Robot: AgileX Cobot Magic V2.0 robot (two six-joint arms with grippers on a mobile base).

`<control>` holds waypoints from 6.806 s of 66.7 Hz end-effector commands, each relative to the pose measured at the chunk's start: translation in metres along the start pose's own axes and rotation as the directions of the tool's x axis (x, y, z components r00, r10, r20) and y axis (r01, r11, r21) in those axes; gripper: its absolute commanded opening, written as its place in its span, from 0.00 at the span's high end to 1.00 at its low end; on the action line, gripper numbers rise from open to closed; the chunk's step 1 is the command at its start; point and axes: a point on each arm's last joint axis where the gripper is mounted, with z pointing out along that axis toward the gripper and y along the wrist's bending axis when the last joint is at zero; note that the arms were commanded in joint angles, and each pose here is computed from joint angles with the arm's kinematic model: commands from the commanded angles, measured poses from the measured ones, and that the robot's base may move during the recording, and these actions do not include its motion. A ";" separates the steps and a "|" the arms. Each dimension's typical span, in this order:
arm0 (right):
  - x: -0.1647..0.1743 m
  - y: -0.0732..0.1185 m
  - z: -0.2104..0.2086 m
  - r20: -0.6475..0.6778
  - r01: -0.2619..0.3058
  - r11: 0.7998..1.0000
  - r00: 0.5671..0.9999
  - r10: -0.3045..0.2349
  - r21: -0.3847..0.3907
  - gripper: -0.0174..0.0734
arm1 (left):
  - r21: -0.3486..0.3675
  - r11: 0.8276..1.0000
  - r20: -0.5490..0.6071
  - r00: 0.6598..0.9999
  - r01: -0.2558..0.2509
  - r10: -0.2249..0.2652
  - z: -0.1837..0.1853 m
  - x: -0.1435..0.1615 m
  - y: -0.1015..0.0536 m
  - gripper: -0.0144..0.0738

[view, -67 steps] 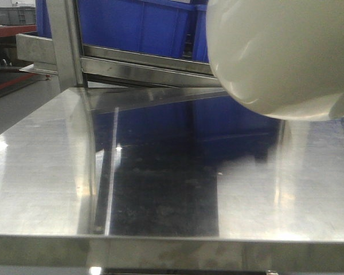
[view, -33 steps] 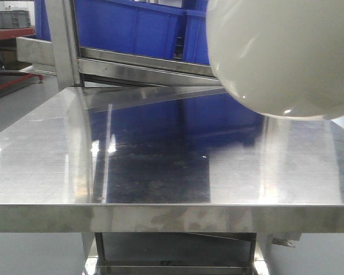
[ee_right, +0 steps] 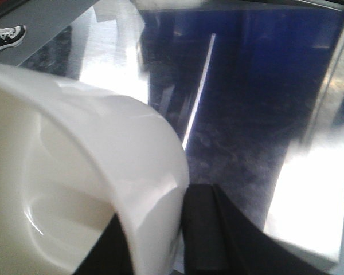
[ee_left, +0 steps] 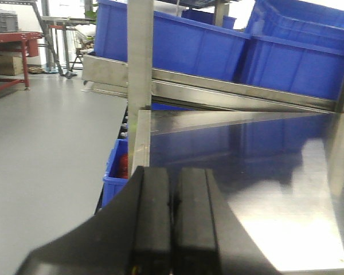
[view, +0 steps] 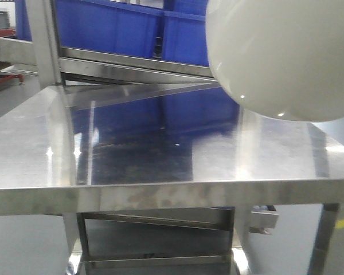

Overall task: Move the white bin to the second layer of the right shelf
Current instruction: 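Hold the bin in the right gripper while backing away from the table, then hold the bin raised in the right gripper while turning toward the shelves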

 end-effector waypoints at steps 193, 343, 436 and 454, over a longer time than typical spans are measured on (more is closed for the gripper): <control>-0.018 0.001 -0.006 0.130 0.001 1.000 0.992 -0.001 -0.004 0.75 | 0.003 1.000 0.052 0.998 0.019 -0.019 0.001 0.005 0.001 0.74; -0.018 0.001 -0.006 0.130 0.001 1.000 0.992 -0.001 -0.004 0.75 | 0.003 1.000 0.052 0.998 0.019 -0.019 0.001 0.005 0.001 0.74; -0.018 0.001 -0.006 0.130 0.001 1.000 0.992 -0.001 -0.004 0.75 | 0.003 1.000 0.052 0.998 0.019 -0.019 0.001 0.005 0.001 0.74; -0.018 0.001 -0.006 0.130 0.001 1.000 0.992 -0.001 -0.004 0.75 | 0.003 1.000 0.052 0.998 0.019 -0.019 0.001 0.005 0.001 0.74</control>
